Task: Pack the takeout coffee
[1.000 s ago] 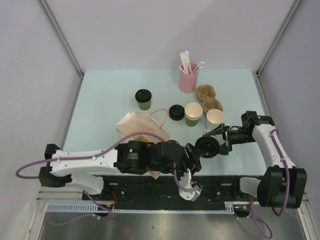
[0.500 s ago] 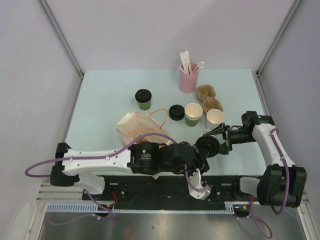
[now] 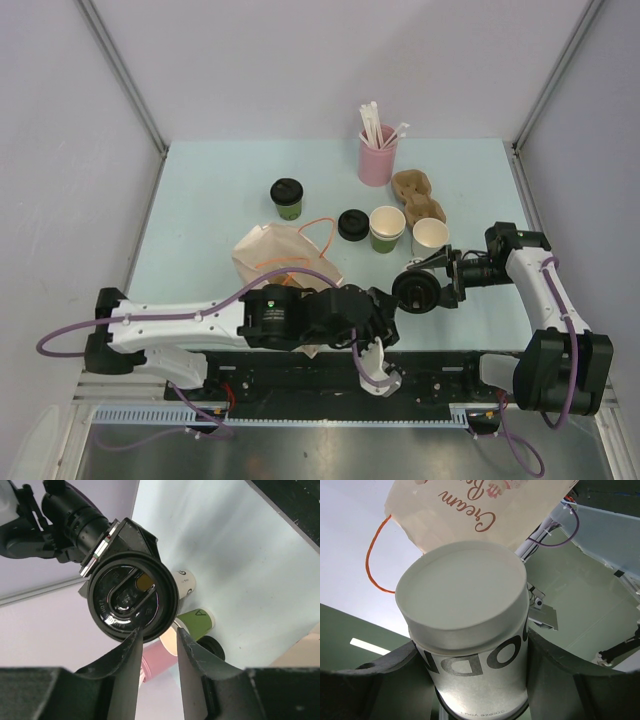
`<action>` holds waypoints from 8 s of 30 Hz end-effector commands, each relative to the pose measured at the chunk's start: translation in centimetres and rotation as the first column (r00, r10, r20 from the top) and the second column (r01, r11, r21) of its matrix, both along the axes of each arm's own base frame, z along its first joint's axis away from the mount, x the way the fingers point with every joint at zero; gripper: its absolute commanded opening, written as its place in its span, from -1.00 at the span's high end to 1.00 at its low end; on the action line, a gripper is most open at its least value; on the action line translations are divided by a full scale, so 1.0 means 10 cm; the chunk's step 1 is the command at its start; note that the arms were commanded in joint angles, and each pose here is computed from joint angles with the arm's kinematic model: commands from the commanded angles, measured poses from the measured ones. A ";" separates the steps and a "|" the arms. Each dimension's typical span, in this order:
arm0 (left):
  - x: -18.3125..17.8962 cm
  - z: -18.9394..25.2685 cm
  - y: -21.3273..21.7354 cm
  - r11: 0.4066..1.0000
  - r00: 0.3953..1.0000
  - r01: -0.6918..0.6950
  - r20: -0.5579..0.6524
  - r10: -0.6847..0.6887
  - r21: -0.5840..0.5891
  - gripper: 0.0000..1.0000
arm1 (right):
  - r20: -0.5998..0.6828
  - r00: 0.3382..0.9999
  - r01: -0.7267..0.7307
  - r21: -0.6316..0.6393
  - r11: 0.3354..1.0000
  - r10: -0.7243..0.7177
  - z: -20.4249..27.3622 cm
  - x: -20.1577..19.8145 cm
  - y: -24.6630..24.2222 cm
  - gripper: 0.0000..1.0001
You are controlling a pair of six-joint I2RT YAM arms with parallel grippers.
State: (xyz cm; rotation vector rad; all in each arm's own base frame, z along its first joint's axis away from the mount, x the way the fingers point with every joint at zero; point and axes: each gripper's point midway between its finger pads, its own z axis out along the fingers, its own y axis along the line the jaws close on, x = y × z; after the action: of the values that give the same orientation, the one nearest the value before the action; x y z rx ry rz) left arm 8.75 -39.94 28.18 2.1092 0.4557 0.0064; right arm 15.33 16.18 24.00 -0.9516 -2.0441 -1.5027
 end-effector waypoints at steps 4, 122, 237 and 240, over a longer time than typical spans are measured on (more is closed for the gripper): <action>0.02 0.27 0.11 0.997 0.995 0.048 0.094 -0.043 -0.054 0.22 | -0.135 0.991 0.002 0.011 1.000 0.000 0.10 -0.16 0.00 1.00; 0.05 -0.08 -0.09 0.994 0.999 0.037 0.018 -0.036 -0.107 0.82 | -0.258 0.964 -0.115 -0.197 0.974 0.061 -0.51 -0.11 -0.18 0.79; -0.11 -0.68 -0.56 0.808 0.547 -0.584 -0.701 0.458 0.073 0.99 | -0.287 0.958 -0.069 -0.296 0.953 -0.020 -0.68 -0.07 -0.29 -0.99; -0.13 -0.68 -0.53 0.803 0.528 -0.590 -0.709 0.468 0.090 0.99 | -0.286 0.958 -0.073 -0.309 0.948 -0.019 -0.69 -0.08 -0.31 -0.99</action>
State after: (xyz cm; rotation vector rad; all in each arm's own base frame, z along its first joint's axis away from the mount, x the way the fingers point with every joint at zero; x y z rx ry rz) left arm 8.36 -45.90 19.79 1.6813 1.4744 -0.4105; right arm 16.43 12.99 16.21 -1.1639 -2.1786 -1.0595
